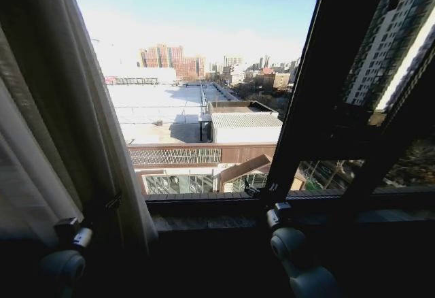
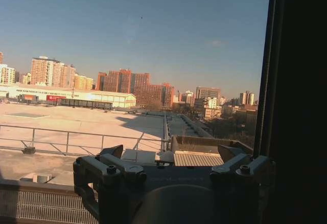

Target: Open the curtains by pulling them apart, changing their state from closed to fully open.

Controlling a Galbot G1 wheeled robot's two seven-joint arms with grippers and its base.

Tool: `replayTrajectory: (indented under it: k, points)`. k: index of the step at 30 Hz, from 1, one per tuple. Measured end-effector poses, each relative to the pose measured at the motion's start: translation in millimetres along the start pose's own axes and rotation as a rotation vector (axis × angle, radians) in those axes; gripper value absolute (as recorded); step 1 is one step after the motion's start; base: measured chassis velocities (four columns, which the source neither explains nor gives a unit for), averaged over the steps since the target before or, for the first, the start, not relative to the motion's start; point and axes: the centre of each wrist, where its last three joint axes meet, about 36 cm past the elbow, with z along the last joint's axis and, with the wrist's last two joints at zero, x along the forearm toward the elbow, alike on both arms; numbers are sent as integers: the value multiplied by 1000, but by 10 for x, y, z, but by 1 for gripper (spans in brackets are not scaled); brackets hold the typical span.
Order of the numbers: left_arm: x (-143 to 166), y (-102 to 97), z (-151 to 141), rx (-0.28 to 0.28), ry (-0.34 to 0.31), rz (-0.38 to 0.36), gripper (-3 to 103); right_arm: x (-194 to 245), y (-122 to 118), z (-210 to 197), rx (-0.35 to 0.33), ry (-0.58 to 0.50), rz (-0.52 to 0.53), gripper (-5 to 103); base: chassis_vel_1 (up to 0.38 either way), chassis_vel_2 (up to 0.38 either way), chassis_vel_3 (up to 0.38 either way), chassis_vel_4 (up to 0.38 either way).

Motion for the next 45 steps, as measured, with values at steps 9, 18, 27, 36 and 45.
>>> replayTrajectory:
  k: [9,18,27,36,45]
  points:
    - [-398,-78,-95,19,-27,-50,100,27,22,12,1,4,-9,100,0,0,0,0]
    - [-522,-176,-93,8,-9,-90,76,57,54,3,-5,2,-15,100,0,0,0,0]
    - [-550,-42,-114,3,-18,-17,43,68,23,-9,-2,-2,-5,100,0,0,0,0]
    - [-546,78,-246,39,-19,-181,11,95,56,-15,-9,-4,-7,100,0,0,0,0]
    - [-564,175,-302,141,40,-523,0,108,72,-11,-6,-2,-17,100,0,0,0,0]
